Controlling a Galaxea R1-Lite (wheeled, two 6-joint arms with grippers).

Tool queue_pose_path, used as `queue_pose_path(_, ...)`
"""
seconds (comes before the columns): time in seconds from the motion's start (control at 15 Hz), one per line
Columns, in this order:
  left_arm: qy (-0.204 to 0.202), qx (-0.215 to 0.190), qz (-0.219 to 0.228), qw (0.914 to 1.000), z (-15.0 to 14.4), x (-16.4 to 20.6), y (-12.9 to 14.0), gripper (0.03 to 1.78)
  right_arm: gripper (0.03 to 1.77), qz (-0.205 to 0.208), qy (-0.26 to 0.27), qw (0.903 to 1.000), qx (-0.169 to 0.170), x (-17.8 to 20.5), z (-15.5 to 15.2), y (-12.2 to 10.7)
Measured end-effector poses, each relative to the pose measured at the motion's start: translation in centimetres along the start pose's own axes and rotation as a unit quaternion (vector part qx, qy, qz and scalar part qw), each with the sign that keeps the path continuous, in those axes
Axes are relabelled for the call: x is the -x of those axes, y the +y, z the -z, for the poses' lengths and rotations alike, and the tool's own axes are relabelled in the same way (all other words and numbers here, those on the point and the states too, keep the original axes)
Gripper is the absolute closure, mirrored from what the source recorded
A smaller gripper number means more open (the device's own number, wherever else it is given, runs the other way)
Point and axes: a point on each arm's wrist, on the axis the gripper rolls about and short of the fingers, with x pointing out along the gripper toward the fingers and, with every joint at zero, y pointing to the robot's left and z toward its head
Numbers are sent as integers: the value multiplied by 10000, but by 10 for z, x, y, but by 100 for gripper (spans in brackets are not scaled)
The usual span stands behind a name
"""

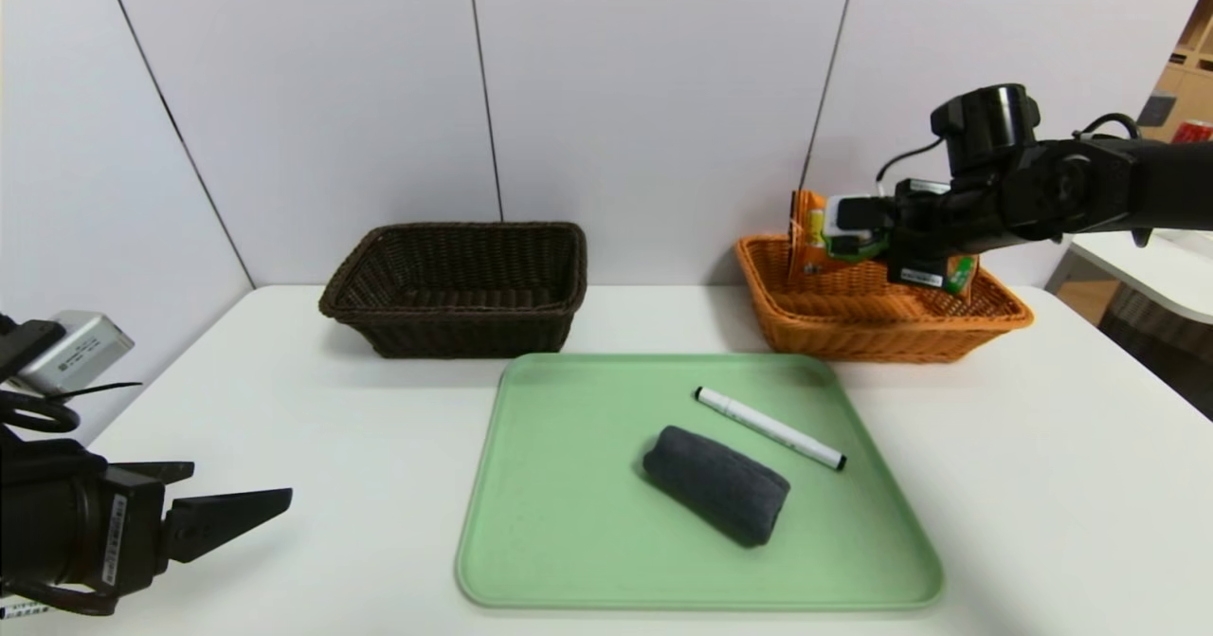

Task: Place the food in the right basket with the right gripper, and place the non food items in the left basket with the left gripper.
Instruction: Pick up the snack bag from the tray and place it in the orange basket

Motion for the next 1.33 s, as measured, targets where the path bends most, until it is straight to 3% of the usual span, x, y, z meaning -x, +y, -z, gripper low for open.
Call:
queue_pose_path(0.87, 17, 8, -11, 10000, 5, -1, 0, 12, 136, -292, 41, 9993, 213, -38, -1, 13)
queue_pose_path(1.07, 21, 7, -11, 10000, 5, -1, 0, 12, 95, -285, 32, 9994, 189, -42, -1, 14)
queue_pose_path(1.33, 28, -6, -13, 10000, 5, -1, 0, 12, 60, -222, -39, 9996, 152, -39, -3, 7)
